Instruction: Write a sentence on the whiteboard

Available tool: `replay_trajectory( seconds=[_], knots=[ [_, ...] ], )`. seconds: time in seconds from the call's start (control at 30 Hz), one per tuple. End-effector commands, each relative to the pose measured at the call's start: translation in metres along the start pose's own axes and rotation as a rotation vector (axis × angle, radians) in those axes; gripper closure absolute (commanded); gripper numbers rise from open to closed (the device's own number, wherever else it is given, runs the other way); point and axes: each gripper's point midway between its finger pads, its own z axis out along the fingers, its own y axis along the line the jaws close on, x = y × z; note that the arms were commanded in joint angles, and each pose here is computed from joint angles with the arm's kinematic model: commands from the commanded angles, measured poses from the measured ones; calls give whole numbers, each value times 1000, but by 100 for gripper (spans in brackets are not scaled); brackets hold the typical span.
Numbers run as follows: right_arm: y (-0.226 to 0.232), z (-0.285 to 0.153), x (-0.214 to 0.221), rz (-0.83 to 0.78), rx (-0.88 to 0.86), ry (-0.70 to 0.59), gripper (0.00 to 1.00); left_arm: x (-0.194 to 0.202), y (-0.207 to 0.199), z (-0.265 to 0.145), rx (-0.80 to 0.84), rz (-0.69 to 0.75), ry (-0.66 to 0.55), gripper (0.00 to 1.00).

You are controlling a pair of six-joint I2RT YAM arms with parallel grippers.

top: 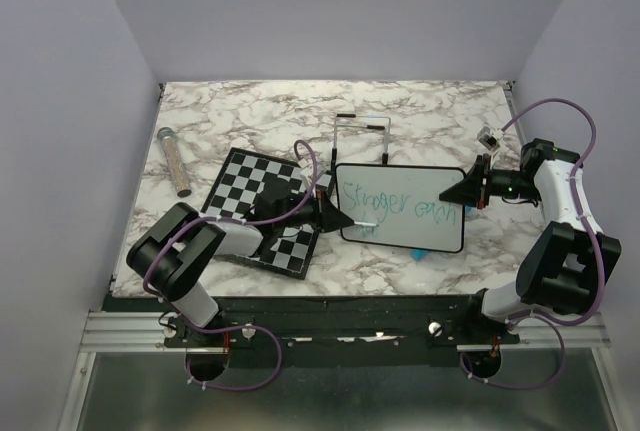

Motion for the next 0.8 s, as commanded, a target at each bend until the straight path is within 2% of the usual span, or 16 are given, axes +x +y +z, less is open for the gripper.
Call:
replay_trajectory(
  seconds=[0.0,0.47,0.77],
  knots=[
    [2,-1,-10,-20,-12,-27,99,-3,8,2,-27,19,2,100],
    [3,-1,-10,-20,-12,-28,99,8,5,13,-2,9,50,100],
    [3,-1,-10,-21,-13,-28,100,-16,-9,17,29,18,-27,100]
  ],
)
